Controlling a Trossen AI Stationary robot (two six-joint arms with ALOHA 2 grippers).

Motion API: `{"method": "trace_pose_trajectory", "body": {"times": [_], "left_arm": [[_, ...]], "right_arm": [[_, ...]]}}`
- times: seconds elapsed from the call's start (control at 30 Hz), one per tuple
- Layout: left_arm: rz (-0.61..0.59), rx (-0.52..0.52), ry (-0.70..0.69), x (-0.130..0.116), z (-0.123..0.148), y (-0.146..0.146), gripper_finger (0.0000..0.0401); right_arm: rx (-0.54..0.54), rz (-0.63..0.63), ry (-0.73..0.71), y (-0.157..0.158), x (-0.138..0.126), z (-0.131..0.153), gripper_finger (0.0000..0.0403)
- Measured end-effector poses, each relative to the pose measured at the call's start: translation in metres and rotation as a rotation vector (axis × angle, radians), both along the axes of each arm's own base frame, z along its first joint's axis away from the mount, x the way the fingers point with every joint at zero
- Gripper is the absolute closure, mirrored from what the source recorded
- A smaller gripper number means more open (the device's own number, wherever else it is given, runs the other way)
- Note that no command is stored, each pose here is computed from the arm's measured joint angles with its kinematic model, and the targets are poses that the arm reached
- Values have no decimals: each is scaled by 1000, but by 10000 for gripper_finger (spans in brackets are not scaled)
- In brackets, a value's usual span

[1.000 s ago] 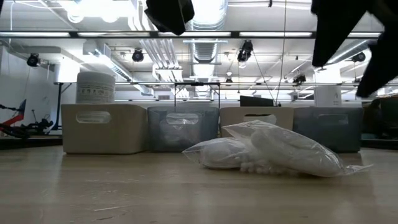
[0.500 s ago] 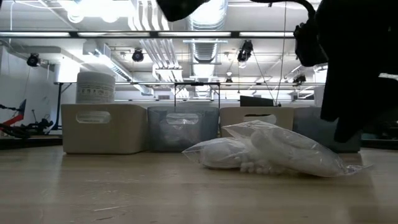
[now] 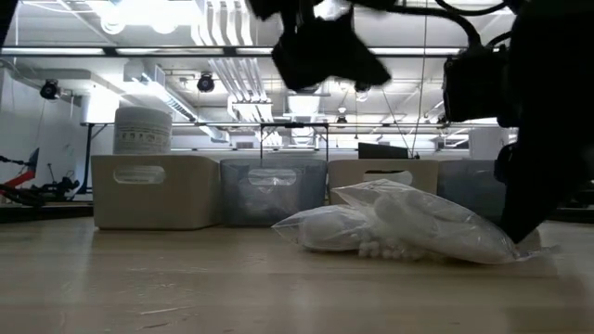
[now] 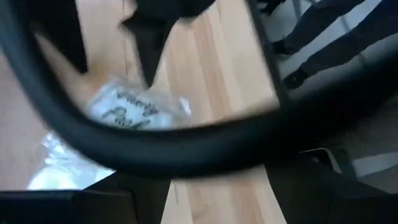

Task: Pick & Place Travel size toiletries
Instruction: Put the bottom cotton pack into the left black bin

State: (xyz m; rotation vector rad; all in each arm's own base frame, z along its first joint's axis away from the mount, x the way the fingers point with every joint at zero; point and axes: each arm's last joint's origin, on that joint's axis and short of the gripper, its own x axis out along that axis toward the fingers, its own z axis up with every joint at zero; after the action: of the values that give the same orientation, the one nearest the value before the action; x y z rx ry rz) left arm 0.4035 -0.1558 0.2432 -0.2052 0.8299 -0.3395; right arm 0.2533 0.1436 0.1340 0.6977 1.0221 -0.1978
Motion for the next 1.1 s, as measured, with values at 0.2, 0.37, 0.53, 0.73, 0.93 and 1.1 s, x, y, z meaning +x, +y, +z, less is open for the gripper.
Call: {"method": "trace_pose_trajectory", "body": {"times": [0.2, 0.37, 0.53, 0.73, 0.93, 1.1], "left_arm": [[42, -4, 91, 12, -37, -2, 151], [80, 15, 133, 17, -56, -3, 152], [85, 29, 170, 18, -70, -3, 152], [112, 49, 176, 22, -78, 3, 152], [125, 49, 178, 24, -78, 8, 153], [123, 47, 179, 24, -78, 8, 153]], "right_arm": [[21, 109, -52, 4, 3, 2, 35], [-2, 143, -83, 4, 5, 2, 35], [-16, 173, -100, 5, 6, 3, 35], [-11, 189, -131, 9, 11, -3, 35], [59, 103, -87, 7, 14, -8, 35], [113, 52, -93, 4, 14, 0, 35]]}}
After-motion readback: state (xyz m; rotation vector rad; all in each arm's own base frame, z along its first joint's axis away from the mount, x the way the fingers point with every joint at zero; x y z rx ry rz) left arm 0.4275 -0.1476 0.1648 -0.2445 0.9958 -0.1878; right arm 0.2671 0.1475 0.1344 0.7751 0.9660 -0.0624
